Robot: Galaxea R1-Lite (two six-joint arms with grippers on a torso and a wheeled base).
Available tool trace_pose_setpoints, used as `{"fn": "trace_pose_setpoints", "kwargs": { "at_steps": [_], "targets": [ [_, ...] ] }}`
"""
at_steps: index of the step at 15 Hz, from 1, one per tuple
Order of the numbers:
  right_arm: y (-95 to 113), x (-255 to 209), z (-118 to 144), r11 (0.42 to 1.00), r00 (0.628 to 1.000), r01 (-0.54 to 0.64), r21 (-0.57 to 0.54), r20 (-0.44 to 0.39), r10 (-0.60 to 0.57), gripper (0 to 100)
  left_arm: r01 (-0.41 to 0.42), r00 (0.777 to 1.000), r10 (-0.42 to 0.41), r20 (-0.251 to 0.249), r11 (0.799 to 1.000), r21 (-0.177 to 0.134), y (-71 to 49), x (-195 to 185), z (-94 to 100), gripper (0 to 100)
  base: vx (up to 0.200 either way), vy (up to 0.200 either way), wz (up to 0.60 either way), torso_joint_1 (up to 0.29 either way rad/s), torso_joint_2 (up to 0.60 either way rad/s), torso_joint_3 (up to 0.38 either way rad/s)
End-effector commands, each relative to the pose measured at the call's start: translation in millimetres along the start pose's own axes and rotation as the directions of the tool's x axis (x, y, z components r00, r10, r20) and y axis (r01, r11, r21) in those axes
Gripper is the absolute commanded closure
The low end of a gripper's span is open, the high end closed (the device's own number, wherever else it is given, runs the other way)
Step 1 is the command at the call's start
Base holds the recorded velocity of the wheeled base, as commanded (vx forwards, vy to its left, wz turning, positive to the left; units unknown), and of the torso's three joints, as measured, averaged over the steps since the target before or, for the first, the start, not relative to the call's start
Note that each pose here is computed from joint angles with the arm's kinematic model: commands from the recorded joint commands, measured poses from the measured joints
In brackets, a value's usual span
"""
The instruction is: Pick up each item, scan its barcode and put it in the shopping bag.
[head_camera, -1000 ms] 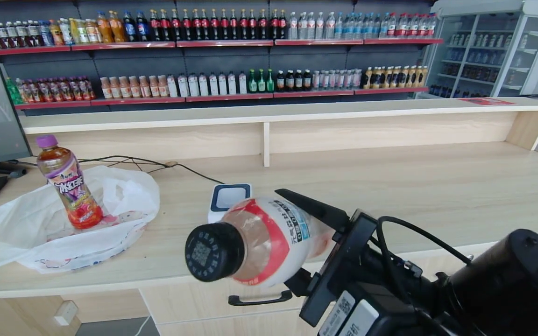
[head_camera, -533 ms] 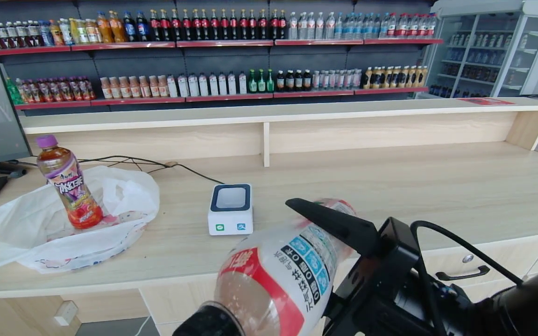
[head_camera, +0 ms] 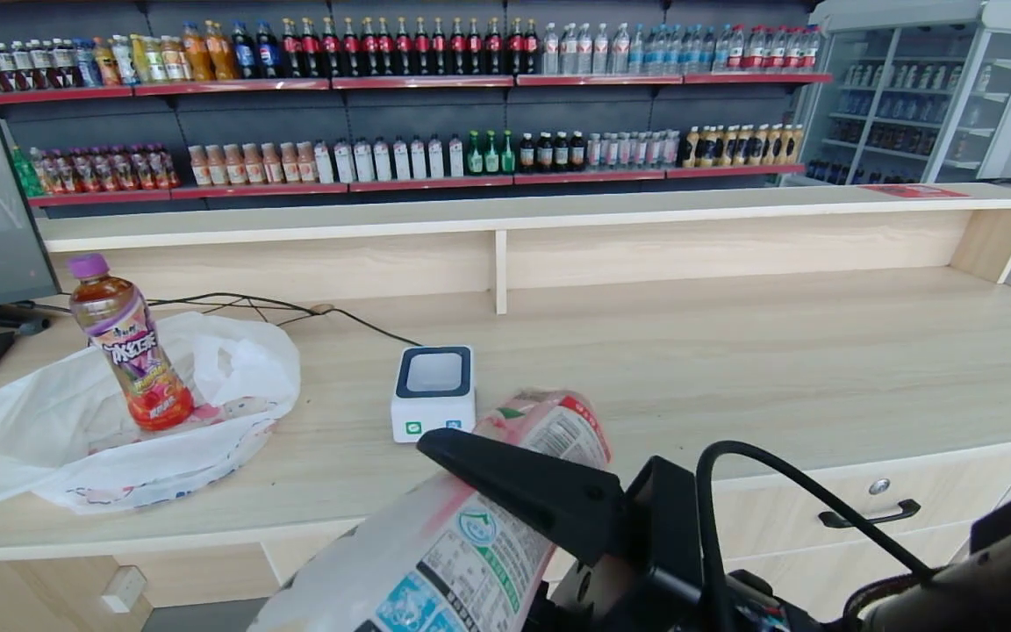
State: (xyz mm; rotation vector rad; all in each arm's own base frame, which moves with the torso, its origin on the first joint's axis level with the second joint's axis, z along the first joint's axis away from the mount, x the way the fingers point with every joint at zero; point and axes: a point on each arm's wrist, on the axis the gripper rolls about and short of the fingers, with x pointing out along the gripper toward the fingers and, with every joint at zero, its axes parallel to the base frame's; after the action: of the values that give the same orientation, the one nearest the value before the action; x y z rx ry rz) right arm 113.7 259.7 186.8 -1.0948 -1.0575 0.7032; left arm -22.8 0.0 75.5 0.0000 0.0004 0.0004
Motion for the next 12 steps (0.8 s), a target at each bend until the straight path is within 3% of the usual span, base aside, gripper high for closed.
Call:
{"fn": "trace_pose_setpoints", "kwargs": {
  "at_steps": [1, 5, 12],
  "targets": [
    [-1, 5, 9, 0.999, 0.999, 0.014, -0.031, 0.032, -0.013, 100, 0.000, 1.000, 0.000, 0.000, 1.000, 0.000, 0.0, 0, 0.0, 0, 0.000, 0.000, 0.00, 0.000, 0.00, 0.000],
    [-8, 14, 30, 0.988, 0.993, 0.075, -0.135, 0.096, -0.063, 100, 0.000, 1.000, 0.000, 0.000, 1.000, 0.000, 0.0, 0, 0.0, 0, 0.000, 0.000, 0.00, 0.000, 0.00, 0.000],
    [-8, 18, 31, 0.987, 0.993, 0.082, -0.136, 0.099, -0.069, 100, 0.000, 1.000, 0.000, 0.000, 1.000, 0.000, 0.0, 0, 0.0, 0, 0.000, 0.000, 0.00, 0.000, 0.00, 0.000]
  ]
}}
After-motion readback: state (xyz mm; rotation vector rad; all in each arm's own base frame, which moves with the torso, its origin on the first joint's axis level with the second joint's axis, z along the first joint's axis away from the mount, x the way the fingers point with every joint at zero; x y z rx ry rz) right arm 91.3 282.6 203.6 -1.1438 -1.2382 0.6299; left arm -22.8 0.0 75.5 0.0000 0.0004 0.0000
